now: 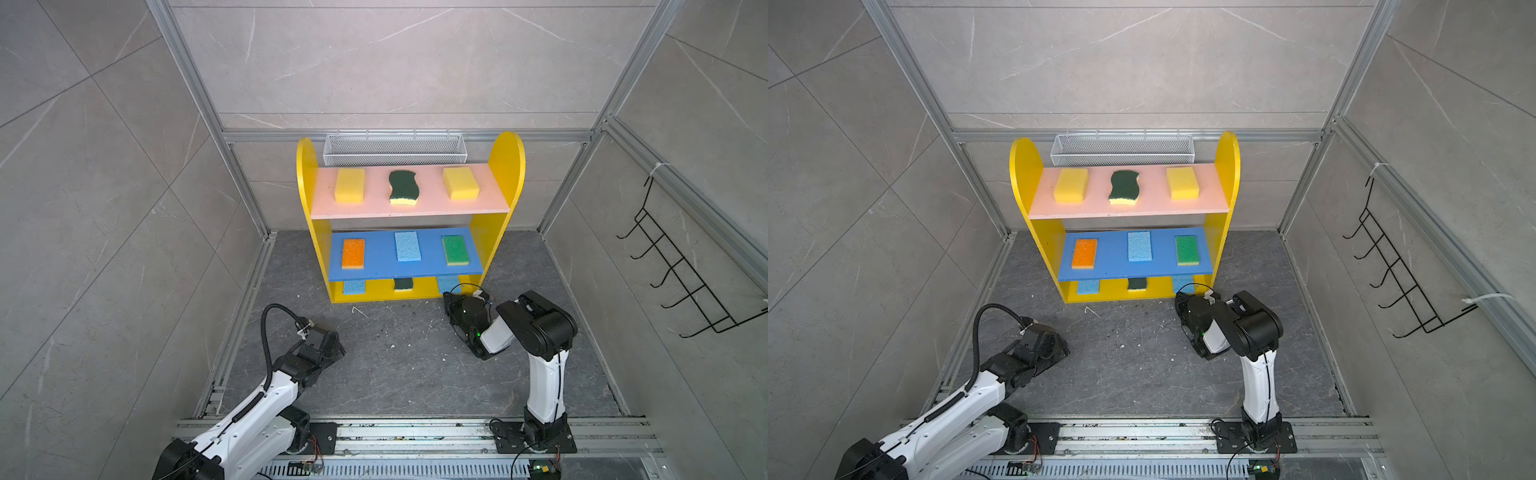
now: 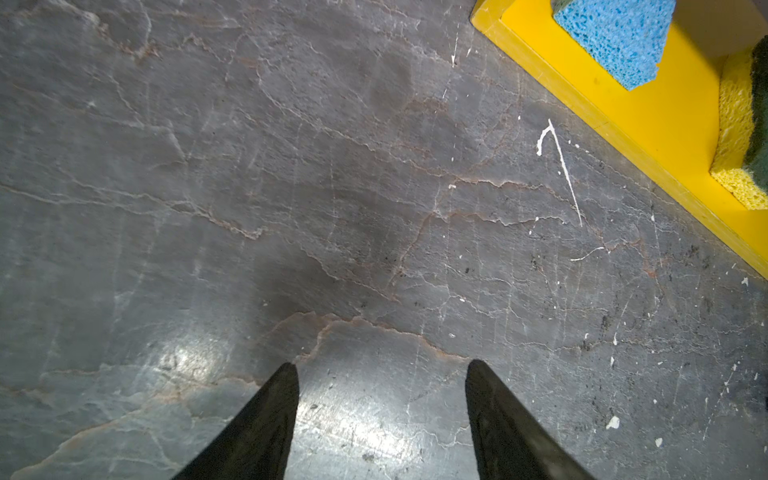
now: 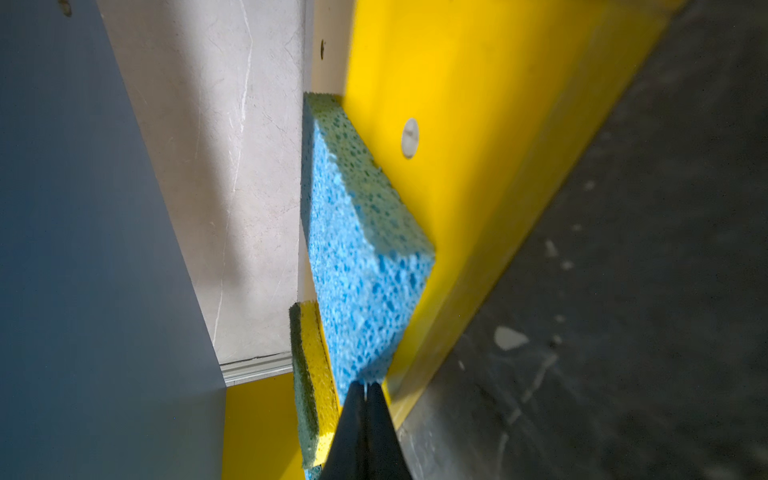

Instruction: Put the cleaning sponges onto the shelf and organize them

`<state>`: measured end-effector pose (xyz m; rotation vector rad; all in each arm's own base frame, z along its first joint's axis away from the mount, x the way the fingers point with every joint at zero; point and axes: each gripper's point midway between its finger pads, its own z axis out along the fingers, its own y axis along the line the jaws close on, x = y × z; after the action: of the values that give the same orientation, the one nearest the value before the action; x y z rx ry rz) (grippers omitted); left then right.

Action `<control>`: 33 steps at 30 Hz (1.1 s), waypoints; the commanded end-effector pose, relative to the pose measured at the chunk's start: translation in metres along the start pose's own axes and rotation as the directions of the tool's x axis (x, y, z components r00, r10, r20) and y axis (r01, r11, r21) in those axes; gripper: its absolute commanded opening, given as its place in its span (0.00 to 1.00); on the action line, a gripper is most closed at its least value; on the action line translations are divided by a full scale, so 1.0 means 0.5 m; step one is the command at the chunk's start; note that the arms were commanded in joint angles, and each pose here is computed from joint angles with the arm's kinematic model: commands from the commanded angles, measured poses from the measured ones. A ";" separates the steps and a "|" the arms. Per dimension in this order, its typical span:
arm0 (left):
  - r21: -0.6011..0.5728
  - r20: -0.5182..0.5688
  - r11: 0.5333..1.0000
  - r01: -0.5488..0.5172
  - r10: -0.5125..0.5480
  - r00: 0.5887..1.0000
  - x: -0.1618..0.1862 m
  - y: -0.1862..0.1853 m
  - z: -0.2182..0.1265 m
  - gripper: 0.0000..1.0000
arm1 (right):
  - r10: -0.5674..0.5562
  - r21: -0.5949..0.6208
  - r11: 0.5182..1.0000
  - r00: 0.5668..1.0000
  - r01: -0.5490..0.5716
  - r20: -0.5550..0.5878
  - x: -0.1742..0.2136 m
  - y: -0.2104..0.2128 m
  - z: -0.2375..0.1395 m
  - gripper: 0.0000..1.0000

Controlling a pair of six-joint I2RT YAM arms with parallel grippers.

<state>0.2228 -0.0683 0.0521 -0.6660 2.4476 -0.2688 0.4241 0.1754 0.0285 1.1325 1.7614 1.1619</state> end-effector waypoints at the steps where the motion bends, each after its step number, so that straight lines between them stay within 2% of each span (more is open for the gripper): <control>1: 0.017 0.039 1.000 0.012 -0.012 0.999 -0.023 -0.017 -0.006 0.67 | -0.028 0.372 0.927 0.998 0.045 -0.051 0.018 -0.224 -0.035 0.00; 33: 0.017 0.035 1.000 0.003 -0.004 0.999 -0.028 -0.027 -0.002 0.67 | 0.003 0.397 0.918 0.999 0.011 -0.035 0.012 -0.228 -0.019 0.00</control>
<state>0.2246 -0.0692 0.0483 -0.6670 2.4610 -0.2560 0.4355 0.1811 0.0255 1.1742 1.7821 1.1690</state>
